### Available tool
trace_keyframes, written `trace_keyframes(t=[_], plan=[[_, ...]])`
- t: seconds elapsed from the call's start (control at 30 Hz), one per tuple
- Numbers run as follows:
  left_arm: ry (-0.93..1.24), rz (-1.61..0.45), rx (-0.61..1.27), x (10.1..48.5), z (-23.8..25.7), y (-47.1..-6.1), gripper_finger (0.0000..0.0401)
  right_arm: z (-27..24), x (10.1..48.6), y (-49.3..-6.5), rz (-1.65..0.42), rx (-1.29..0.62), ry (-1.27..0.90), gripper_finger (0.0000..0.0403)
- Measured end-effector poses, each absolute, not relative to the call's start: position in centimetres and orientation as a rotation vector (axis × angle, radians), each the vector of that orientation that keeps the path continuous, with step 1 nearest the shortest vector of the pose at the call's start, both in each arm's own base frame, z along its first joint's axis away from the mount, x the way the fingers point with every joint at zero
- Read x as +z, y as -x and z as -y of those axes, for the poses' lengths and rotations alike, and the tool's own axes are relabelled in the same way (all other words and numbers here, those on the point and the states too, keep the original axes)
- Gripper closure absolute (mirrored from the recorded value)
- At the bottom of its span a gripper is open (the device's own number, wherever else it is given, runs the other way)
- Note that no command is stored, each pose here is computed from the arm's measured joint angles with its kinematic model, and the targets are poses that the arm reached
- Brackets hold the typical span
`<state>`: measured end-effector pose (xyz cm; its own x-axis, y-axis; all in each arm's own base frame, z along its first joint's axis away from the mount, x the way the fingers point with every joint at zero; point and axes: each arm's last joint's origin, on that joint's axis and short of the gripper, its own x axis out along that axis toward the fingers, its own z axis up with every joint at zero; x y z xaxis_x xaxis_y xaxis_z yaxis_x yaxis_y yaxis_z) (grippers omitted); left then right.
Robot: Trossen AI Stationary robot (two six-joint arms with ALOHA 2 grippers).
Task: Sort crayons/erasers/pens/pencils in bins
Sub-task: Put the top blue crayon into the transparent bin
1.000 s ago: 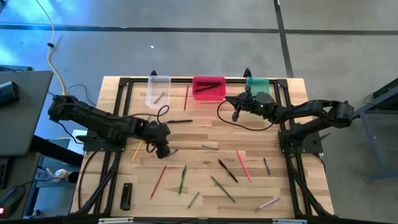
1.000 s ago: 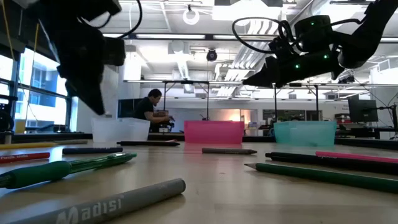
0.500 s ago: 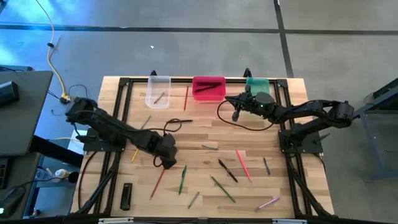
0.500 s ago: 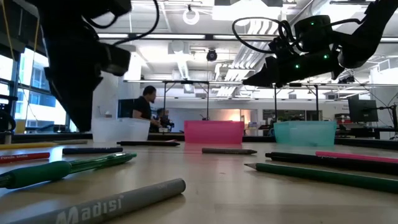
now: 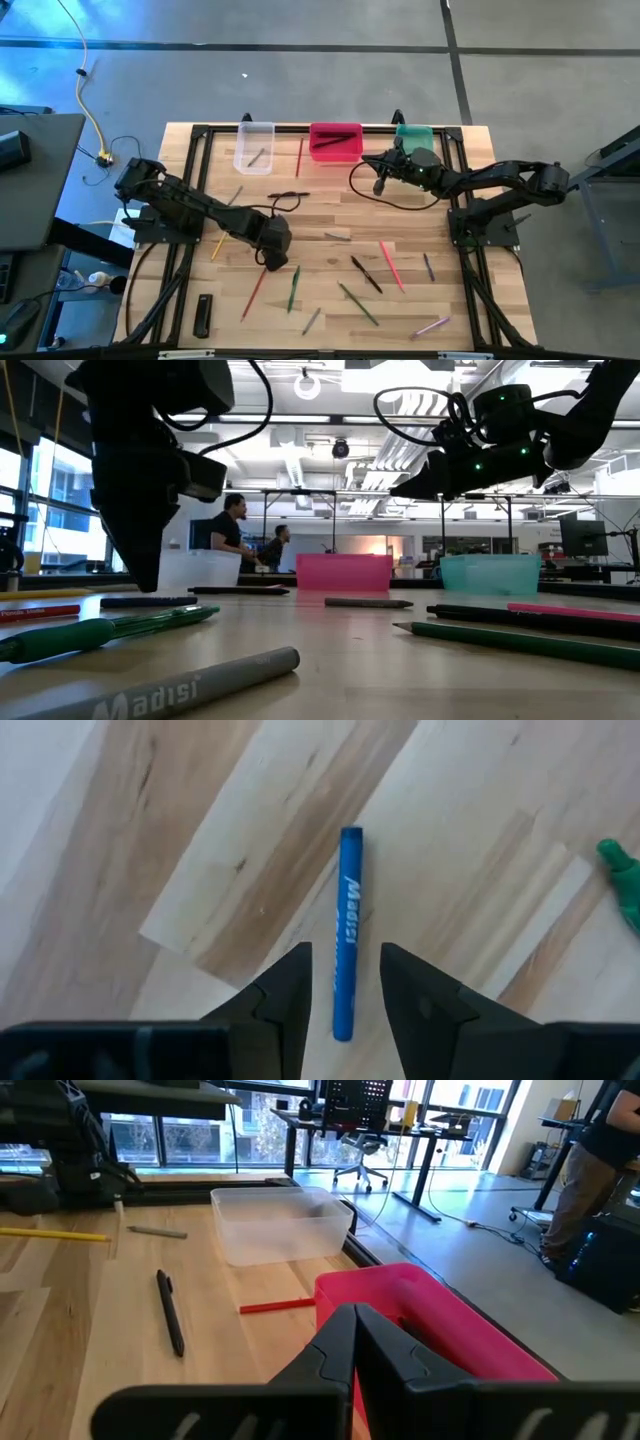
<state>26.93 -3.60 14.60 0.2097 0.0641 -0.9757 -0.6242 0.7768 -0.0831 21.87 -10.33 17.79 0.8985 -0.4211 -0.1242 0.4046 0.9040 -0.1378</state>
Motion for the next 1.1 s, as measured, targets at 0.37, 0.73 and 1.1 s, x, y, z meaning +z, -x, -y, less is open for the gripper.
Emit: trace_keyframes(t=[0.37,0.73,1.1], plan=[[0.516,-1.295,0.477,13.4,3.3,-26.9,0.0291,10.3,17.8,-21.9,-0.154,-0.428,0.113,0.0403],[0.454,-1.359,0.435,12.4,3.3,-27.1,0.0312,10.3,17.8,-21.9,-0.153,-0.428,0.113,0.0403],[0.410,-1.407,0.396,12.9,2.3,-27.4,0.0392,10.3,17.8,-21.9,-0.153,-0.428,0.113,0.0403]])
